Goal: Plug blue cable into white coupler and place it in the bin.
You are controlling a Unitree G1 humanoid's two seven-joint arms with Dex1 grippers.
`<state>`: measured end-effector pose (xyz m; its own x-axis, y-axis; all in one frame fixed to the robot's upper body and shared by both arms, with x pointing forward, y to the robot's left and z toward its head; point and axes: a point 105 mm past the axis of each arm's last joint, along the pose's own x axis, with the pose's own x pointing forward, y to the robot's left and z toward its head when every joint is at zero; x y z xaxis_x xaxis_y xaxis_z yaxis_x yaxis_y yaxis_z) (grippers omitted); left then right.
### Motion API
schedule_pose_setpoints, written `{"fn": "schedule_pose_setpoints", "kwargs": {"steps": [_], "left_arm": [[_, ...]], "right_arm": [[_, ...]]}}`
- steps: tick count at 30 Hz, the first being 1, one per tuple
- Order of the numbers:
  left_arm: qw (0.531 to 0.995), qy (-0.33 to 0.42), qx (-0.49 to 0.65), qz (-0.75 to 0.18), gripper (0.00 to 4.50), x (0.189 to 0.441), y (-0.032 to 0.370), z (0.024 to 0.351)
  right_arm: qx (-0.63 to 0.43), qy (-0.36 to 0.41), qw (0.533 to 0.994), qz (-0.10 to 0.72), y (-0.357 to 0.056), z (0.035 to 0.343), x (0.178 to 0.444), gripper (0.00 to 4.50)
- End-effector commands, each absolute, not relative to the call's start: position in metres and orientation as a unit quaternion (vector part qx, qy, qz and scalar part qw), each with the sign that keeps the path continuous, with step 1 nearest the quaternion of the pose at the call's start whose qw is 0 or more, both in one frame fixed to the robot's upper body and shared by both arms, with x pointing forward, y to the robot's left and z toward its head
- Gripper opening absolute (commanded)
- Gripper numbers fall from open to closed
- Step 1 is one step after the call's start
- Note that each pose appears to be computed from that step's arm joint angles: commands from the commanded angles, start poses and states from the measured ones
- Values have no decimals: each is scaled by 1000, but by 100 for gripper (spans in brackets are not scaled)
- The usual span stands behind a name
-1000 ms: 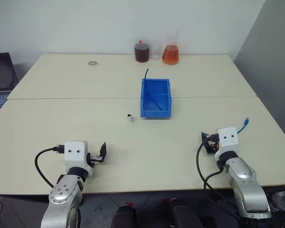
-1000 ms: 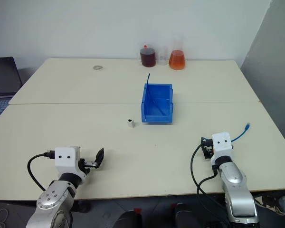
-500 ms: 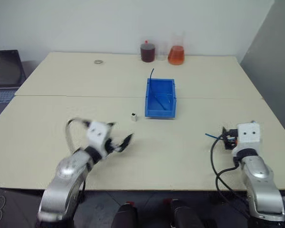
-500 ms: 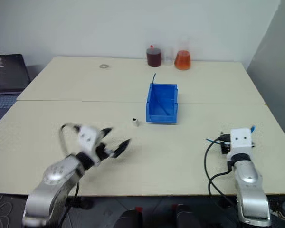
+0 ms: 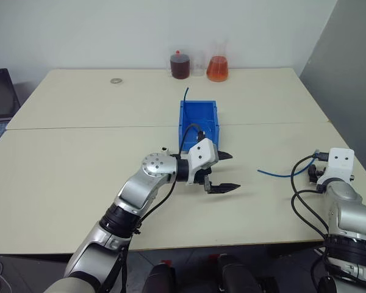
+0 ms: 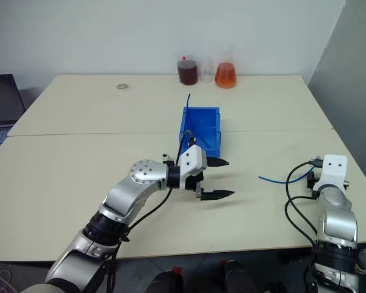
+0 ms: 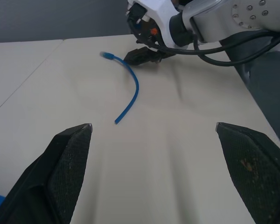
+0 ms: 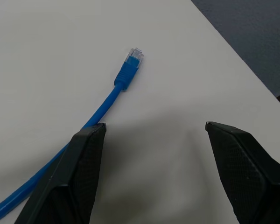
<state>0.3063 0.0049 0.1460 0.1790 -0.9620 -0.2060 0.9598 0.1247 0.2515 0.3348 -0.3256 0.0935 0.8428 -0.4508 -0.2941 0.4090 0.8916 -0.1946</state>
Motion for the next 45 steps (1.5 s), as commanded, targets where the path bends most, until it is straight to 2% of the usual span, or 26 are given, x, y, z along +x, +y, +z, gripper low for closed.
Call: {"fn": "schedule_pose_setpoints", "kwargs": {"steps": [1,4,9,12,16,22,28,29,38,42,43,45], "left_arm": [[738,-21,175,-652,450,300,2,149],[737,-18,176,-652,450,297,4,146],[745,-14,176,-644,450,298,10,147],[747,-14,177,-641,450,298,11,147],[747,-12,178,-640,450,298,11,147],[748,-5,180,-639,450,298,12,145],[746,0,183,-641,450,298,13,144],[746,0,184,-640,450,299,13,144],[748,0,183,-638,450,301,12,146],[750,-3,183,-636,450,302,11,147],[750,-4,183,-636,450,302,11,147],[749,-4,182,-637,450,302,10,148]], "right_arm": [[-46,133,960,-240,-328,109,339,363],[-34,117,962,-245,-326,114,342,363],[-46,73,956,-281,-335,140,346,363],[-42,64,959,-272,-325,144,356,363],[-23,93,963,-253,-309,131,365,363],[-2,152,952,-265,-310,103,364,363],[40,175,948,-262,-305,93,364,363],[50,172,951,-254,-302,93,366,324],[20,164,959,-230,-297,95,368,131],[6,160,959,-232,-298,97,369,23],[3,160,959,-233,-299,98,369,4],[-1,159,959,-233,-300,98,369,4]]}}
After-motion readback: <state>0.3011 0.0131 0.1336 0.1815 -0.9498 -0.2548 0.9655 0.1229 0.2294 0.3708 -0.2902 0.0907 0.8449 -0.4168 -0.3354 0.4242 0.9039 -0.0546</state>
